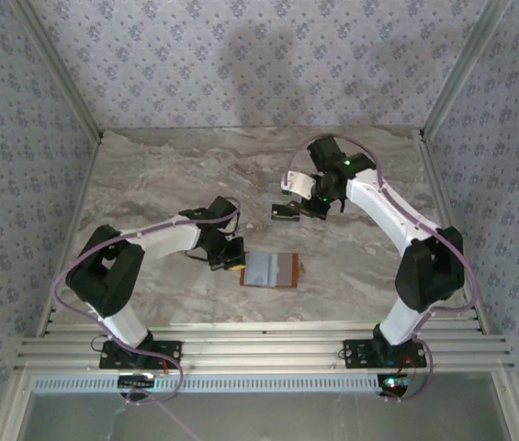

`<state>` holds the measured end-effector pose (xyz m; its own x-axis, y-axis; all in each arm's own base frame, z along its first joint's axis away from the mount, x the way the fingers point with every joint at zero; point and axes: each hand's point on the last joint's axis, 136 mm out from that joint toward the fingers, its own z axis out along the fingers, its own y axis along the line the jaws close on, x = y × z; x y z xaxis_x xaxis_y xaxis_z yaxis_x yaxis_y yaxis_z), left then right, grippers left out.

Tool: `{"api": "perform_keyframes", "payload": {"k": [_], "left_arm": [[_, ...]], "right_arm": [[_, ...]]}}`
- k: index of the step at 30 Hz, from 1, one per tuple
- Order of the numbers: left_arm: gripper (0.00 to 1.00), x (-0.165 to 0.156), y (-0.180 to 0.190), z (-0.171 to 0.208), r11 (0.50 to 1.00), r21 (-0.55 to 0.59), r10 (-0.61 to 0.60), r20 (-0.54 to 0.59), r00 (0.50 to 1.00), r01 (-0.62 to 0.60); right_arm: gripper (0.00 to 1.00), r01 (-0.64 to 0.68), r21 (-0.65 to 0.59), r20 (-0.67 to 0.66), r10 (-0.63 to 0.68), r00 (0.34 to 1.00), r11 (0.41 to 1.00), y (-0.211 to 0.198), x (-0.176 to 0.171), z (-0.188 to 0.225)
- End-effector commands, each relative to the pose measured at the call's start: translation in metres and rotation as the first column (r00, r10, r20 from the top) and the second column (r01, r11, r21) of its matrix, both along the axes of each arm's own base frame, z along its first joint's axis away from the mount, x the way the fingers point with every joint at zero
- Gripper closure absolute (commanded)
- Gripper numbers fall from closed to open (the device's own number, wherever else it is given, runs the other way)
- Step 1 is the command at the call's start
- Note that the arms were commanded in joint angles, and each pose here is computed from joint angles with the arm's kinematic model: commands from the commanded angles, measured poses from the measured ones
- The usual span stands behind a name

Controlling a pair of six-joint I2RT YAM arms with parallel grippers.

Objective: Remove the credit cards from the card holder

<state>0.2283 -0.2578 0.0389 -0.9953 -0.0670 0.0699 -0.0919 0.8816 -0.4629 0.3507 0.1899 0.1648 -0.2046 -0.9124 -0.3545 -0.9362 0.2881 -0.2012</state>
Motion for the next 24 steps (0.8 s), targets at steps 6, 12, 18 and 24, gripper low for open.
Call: {"api": "perform_keyframes", "payload": {"k": [6,12,18,24], "left_arm": [[0.94,-0.013,-0.006,-0.009,1.000,-0.015,-0.028,-0.035,0.999,0.028],[0.94,-0.017,-0.007,-0.011,1.000,-0.011,-0.026,-0.041,0.999,0.025],[0.94,-0.016,-0.007,-0.008,1.000,-0.012,-0.015,-0.032,0.999,0.015],[0.94,-0.016,-0.006,-0.007,1.000,-0.012,-0.007,-0.029,1.000,0.006]], "right_arm": [[1.00,-0.162,-0.095,-0.033,0.159,0.987,0.982,0.017,0.019,-0.014],[1.00,-0.224,-0.125,-0.083,0.215,0.973,0.967,0.030,0.028,-0.030],[1.00,-0.262,-0.160,-0.100,0.249,0.963,0.952,0.035,0.036,-0.040],[1.00,-0.287,-0.208,-0.137,0.262,0.955,0.935,0.032,0.039,-0.054]]}}
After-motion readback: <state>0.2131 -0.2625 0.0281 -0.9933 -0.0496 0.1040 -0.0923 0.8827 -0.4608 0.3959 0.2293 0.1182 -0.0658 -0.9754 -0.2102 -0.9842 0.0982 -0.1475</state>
